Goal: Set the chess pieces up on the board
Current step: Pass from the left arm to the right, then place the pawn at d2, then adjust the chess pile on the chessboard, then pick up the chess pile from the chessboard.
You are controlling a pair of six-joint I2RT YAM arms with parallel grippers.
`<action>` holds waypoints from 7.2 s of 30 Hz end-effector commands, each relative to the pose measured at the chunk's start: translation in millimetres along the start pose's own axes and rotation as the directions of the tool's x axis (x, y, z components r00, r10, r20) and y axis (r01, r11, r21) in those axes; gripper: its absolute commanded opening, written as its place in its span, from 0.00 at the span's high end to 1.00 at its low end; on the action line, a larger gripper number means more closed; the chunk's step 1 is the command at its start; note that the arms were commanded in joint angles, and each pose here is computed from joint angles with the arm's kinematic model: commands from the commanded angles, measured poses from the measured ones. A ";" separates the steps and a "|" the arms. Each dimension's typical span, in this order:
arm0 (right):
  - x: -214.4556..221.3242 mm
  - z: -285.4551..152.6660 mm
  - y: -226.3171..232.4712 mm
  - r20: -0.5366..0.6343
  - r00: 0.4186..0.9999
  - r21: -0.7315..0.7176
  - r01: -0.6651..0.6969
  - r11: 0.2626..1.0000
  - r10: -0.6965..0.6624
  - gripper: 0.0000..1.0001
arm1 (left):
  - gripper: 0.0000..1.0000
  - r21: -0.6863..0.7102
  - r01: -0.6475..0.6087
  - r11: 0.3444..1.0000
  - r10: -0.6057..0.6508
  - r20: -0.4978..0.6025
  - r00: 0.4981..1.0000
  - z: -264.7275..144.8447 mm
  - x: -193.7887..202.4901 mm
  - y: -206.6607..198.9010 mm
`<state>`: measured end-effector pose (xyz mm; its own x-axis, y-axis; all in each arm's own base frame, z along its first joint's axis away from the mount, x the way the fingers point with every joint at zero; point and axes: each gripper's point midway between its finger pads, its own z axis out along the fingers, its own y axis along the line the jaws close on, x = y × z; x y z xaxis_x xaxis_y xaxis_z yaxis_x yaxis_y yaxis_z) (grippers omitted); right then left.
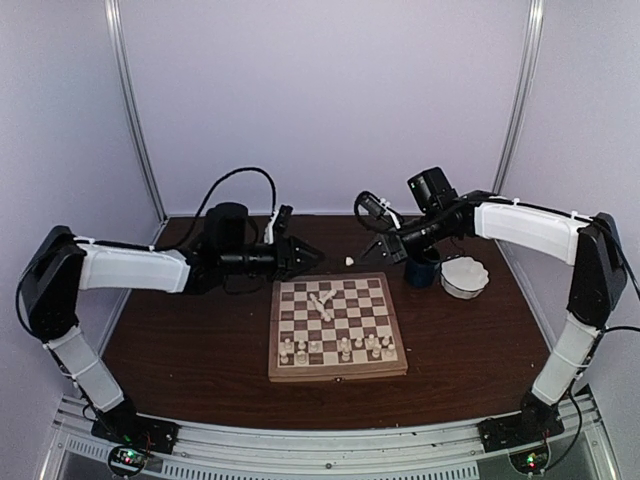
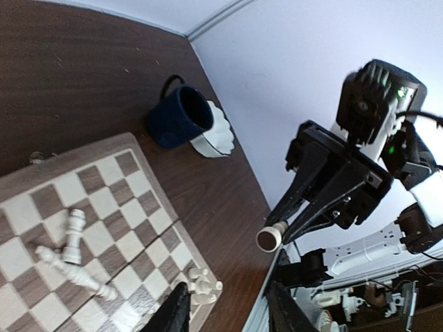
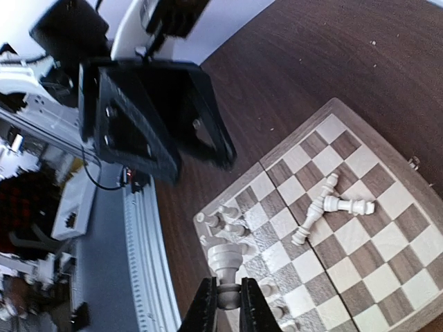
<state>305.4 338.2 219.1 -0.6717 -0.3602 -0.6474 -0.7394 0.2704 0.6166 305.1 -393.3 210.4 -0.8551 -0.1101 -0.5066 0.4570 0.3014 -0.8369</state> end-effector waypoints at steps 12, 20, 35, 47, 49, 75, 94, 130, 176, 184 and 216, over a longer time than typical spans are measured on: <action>57.3 37.8 12.0 -0.628 0.661 0.201 0.648 0.734 -0.411 0.93 | 0.57 -0.550 -0.166 0.818 0.197 -0.004 0.980 -160.5 -76.8 25.5; 88.7 80.6 13.7 -0.826 0.356 0.061 0.827 0.559 -0.437 0.94 | 0.57 -0.594 -0.137 0.793 0.215 0.062 0.975 -198.3 -88.7 52.9; 111.7 105.7 -1.1 -0.908 0.175 -0.036 0.872 0.488 -0.380 0.93 | 0.57 -0.565 -0.070 0.822 0.167 0.122 0.978 -215.6 -84.7 66.4; 117.6 114.1 -10.6 -0.922 0.162 -0.036 0.869 0.494 -0.353 0.93 | 0.57 -0.557 -0.060 0.828 0.151 0.118 0.981 -213.3 -82.1 68.8; 119.4 114.6 -12.6 -0.924 0.156 -0.040 0.868 0.495 -0.349 0.93 | 0.57 -0.557 -0.058 0.829 0.149 0.119 0.982 -213.1 -81.9 69.0; 130.0 120.6 -28.6 -0.940 0.133 -0.044 0.867 0.496 -0.315 0.86 | 0.57 -0.539 -0.044 0.841 0.122 0.110 0.986 -208.1 -78.7 72.5; 128.3 126.7 -32.3 -0.937 0.141 -0.037 0.870 0.491 -0.320 0.88 | 0.57 -0.527 -0.038 0.849 0.108 0.102 0.989 -204.7 -77.1 74.2; 64.6 66.1 13.2 -0.869 0.303 0.115 0.893 0.436 -0.391 0.64 | 0.58 -0.469 -0.089 0.879 0.113 0.024 0.993 -186.5 -68.9 75.2; 19.8 -50.5 -97.0 -0.299 0.911 0.508 0.405 0.760 -0.286 0.58 | 0.56 -0.388 -0.624 0.678 0.131 -0.771 0.623 35.3 49.4 141.9; 24.8 -42.2 -100.7 -0.301 0.915 0.482 0.388 0.786 -0.267 0.58 | 0.61 -0.404 -0.636 0.657 0.129 -0.771 0.623 43.2 48.3 151.2; 36.3 -24.5 -103.8 -0.267 0.940 0.430 0.311 0.847 -0.210 0.58 | 0.87 -0.605 -0.444 0.661 -0.111 -0.665 0.739 14.5 76.6 144.0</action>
<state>360.0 265.5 149.4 -0.4391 -0.6633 -0.6060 -0.8587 0.5082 0.0659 311.6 -367.4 44.4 -0.8383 0.5298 -0.1282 0.5451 0.8186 -0.1811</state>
